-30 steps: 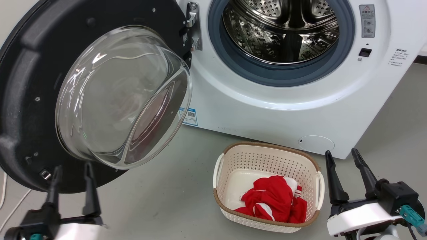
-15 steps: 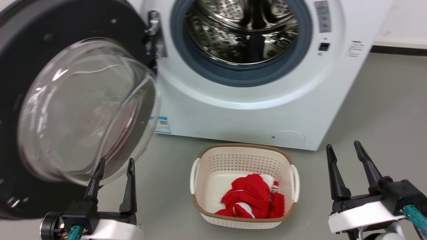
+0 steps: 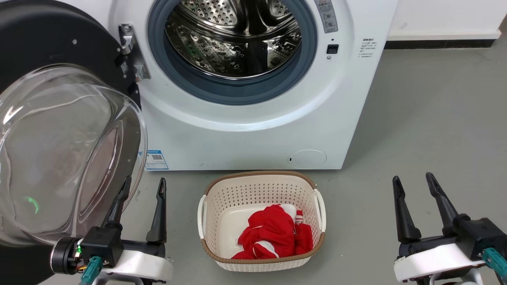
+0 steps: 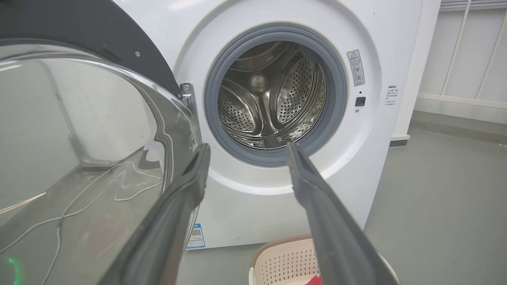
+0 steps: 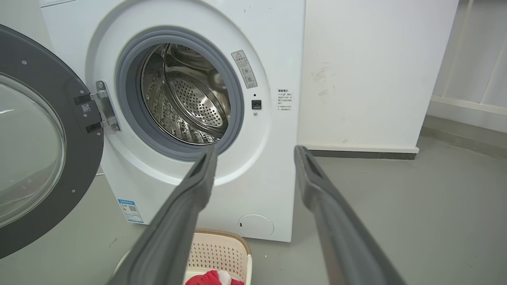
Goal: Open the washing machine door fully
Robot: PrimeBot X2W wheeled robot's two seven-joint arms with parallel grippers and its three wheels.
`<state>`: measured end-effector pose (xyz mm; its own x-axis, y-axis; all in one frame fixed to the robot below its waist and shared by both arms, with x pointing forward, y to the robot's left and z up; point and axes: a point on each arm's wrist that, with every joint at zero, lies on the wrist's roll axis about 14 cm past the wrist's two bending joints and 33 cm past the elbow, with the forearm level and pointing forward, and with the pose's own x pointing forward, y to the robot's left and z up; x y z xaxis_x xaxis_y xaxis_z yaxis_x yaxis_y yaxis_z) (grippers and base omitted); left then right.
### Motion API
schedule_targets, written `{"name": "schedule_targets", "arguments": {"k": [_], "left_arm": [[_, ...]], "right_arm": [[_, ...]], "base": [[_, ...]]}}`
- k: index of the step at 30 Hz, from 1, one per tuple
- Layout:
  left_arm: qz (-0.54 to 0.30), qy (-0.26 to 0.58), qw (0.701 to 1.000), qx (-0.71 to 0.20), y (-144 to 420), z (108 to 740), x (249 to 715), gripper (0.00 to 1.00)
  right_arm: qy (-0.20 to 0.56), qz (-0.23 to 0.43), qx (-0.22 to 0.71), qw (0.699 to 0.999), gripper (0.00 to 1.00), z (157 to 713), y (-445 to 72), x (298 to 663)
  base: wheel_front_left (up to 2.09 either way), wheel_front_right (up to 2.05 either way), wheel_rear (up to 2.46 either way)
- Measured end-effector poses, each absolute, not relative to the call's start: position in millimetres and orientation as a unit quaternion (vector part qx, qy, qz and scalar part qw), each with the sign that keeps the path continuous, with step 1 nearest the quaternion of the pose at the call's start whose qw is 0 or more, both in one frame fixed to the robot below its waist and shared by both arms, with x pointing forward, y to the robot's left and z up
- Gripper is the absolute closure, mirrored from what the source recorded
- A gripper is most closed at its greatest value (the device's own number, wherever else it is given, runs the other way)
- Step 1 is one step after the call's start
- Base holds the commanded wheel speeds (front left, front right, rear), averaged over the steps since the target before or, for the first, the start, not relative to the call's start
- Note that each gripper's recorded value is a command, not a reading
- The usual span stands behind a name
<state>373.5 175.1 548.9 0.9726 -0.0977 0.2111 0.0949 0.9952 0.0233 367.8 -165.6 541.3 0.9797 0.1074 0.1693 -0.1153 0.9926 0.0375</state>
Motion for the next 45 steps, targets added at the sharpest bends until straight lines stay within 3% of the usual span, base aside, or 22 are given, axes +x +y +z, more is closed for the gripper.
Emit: {"name": "schedule_targets", "arguments": {"k": [18, 19, 31, 45], "left_arm": [[-0.052, -0.102, 0.993, 0.005, 173, 546, 373, 0.0], [-0.052, -0.1, 0.994, 0.006, 173, 545, 373, 1.0], [-0.028, -0.041, 0.996, -0.079, 183, 514, 369, 1.0], [-0.004, -0.023, 0.976, -0.218, 191, 509, 373, 1.0]], "right_arm": [[-0.075, 0.051, 0.031, 0.995, 0.0, 536, -168, 364], [-0.075, 0.052, 0.031, 0.995, 1.0, 535, -168, 364], [-0.032, 0.036, 0.114, 0.992, 1.0, 511, -174, 359], [-0.016, 0.016, 0.246, 0.969, 1.0, 506, -182, 364]], "base": [[0.0, 0.0, 0.0], [0.0, 0.0, 0.0], [0.0, 0.0, 0.0], [0.0, 0.0, 0.0]]}}
